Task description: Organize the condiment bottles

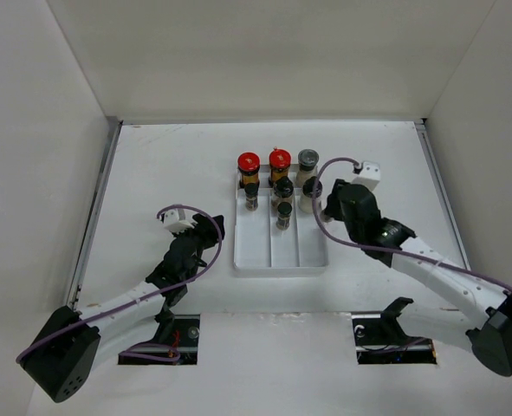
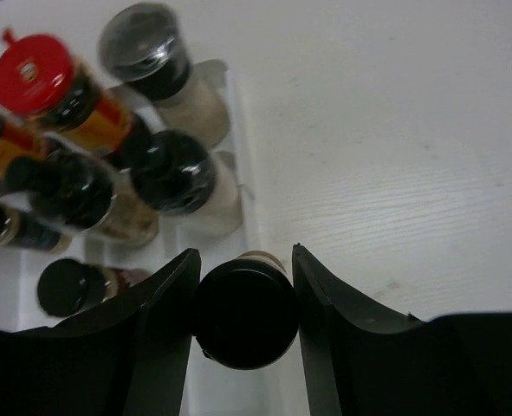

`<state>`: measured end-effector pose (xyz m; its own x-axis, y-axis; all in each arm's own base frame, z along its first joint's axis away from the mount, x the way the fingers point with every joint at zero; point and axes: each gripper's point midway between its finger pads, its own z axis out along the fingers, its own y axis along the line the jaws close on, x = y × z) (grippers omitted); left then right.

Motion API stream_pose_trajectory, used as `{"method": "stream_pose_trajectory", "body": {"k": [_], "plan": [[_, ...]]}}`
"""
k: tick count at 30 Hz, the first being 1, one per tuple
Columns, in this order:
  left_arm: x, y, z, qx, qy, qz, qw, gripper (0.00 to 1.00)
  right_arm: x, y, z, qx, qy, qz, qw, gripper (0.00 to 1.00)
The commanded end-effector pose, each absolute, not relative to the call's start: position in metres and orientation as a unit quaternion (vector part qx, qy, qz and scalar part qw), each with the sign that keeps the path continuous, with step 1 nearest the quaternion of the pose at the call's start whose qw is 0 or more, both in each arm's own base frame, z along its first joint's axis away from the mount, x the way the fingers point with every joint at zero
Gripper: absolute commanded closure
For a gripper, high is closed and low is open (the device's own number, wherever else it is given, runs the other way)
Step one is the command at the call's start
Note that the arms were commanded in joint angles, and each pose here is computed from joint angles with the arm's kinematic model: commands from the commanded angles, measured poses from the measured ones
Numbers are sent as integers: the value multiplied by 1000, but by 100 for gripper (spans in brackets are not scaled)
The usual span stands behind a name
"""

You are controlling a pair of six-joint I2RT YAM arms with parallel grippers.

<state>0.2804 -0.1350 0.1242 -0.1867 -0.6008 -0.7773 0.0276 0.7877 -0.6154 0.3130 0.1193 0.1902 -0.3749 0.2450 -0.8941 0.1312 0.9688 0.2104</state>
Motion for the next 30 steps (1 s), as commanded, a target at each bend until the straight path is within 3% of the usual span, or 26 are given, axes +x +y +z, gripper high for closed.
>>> {"method": "stream_pose_trajectory", "body": {"k": [1, 9, 20, 30], "plan": [[283, -134, 132, -206, 712, -270, 615, 45, 317, 166, 206, 93, 818, 108, 558, 60], [284, -133, 131, -208, 713, -266, 615, 41, 338, 205, 184, 40, 826, 101, 553, 60], [285, -133, 130, -210, 713, -268, 613, 36, 344, 205, 137, 28, 849, 67, 523, 55], [287, -131, 128, -213, 715, -264, 611, 29, 342, 203, 162, 34, 834, 82, 544, 20]]}}
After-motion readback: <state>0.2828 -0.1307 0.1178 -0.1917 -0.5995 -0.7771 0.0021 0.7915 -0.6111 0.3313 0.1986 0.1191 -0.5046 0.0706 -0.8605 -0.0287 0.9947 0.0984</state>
